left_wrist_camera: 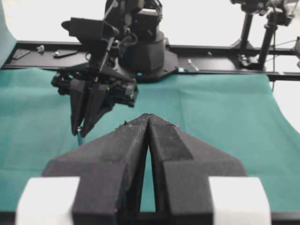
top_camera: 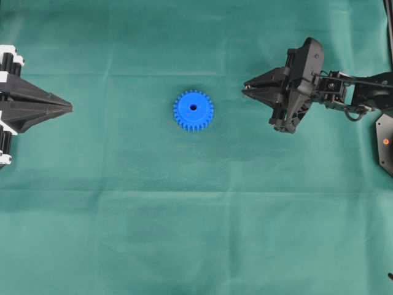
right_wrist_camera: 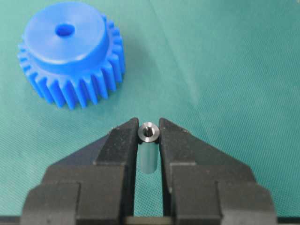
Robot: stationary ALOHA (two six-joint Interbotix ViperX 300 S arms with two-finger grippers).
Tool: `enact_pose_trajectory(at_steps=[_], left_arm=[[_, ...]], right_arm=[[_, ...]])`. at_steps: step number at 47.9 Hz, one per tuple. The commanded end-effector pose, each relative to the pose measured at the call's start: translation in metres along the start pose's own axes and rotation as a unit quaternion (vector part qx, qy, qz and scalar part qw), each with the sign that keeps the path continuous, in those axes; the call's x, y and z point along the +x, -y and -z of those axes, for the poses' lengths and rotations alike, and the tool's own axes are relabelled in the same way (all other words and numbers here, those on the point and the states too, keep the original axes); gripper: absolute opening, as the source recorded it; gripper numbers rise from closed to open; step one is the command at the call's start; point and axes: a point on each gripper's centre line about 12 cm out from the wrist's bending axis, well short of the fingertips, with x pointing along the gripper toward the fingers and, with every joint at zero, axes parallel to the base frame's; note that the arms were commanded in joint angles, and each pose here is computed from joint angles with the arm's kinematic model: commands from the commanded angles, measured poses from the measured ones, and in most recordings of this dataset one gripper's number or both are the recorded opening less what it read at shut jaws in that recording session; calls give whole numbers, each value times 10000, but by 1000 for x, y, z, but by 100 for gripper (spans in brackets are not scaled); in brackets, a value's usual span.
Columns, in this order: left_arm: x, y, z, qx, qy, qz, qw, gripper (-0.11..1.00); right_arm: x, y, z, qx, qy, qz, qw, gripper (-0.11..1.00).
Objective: Insert the shaft placed at a random location into the center hole of the medium gear at another random location.
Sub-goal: 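Close the right gripper on the silver shaft and lift it, then carry the shaft left over the blue gear's center hole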
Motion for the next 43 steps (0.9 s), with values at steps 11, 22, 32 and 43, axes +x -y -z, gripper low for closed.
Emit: enact_pose_trajectory(at_steps=[11, 22, 32, 43], left_arm=[[2, 0, -5, 15, 69, 5, 10000, 0], [2, 0, -6, 15, 77, 5, 10000, 0], [2, 0, -6, 15, 77, 5, 10000, 0], [2, 0, -5, 15, 61, -3, 10000, 0]], right_arm=[[-13, 0, -37, -48, 161, -21, 9999, 14], [-17, -1, -42, -42, 238, -30, 9997, 14], [-16, 0, -42, -46, 245, -22, 9997, 14], [-8, -8, -48, -75, 314, -133, 9994, 14]])
